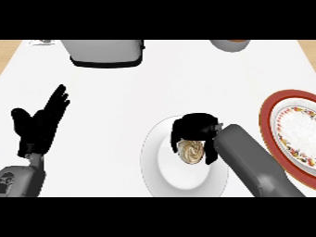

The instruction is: Pick the cupcake from the plate and place it in the plate

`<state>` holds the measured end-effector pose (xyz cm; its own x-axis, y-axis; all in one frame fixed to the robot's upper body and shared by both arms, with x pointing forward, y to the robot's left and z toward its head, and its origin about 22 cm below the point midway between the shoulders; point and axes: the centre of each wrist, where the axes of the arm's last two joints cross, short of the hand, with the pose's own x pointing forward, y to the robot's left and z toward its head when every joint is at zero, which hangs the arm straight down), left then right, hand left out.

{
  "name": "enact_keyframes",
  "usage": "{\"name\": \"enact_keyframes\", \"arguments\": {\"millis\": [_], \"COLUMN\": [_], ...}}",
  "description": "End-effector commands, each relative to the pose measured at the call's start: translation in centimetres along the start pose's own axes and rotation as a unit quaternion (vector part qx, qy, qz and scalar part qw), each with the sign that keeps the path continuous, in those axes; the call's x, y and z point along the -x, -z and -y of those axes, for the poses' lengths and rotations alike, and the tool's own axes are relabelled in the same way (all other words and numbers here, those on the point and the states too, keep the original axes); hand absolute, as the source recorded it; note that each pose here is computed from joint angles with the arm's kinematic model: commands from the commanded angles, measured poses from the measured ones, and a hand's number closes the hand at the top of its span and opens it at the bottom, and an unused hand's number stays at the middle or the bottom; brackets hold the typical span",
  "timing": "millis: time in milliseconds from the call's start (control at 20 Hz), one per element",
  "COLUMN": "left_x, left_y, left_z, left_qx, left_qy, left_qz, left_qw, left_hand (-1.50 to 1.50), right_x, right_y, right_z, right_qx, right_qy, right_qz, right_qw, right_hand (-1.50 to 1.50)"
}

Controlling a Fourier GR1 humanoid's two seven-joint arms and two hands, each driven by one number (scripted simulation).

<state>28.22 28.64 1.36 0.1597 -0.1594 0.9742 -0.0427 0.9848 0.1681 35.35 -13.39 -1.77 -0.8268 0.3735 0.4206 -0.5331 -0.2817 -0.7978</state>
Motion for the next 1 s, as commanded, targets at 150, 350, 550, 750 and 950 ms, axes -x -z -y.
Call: {"name": "enact_keyframes", "arguments": {"millis": [150,350,550,750,950], "left_x": [-0.1,-0.8,0.3,0.6,0.6], "left_y": [0.1,0.6,-0.1,-0.6,-0.7], "left_z": [0.4,-1.2,0.1,-1.5,-1.3], "left_qx": [-0.003,-0.01,-0.011,-0.037,-0.033], "left_qy": [-0.005,-0.004,-0.01,-0.003,-0.001], "left_qz": [-0.003,-0.007,-0.013,-0.023,-0.017], "left_qw": [1.0,0.9999,0.9998,0.999,0.9993], "left_hand": [0.0,0.0,0.0,0.0,0.0], "right_x": [-0.9,-1.2,1.4,3.6,2.8], "right_y": [1.1,0.4,-2.1,-6.0,-5.9], "right_z": [-3.6,-0.7,-1.9,-2.8,1.2], "right_qx": [-0.001,0.036,0.182,0.281,0.423], "right_qy": [0.016,0.02,0.13,0.208,0.164], "right_qz": [0.035,0.041,-0.201,-0.407,-0.51], "right_qw": [0.999,0.998,0.954,0.844,0.731], "right_hand": [1.5,1.5,1.5,1.5,1.5]}}
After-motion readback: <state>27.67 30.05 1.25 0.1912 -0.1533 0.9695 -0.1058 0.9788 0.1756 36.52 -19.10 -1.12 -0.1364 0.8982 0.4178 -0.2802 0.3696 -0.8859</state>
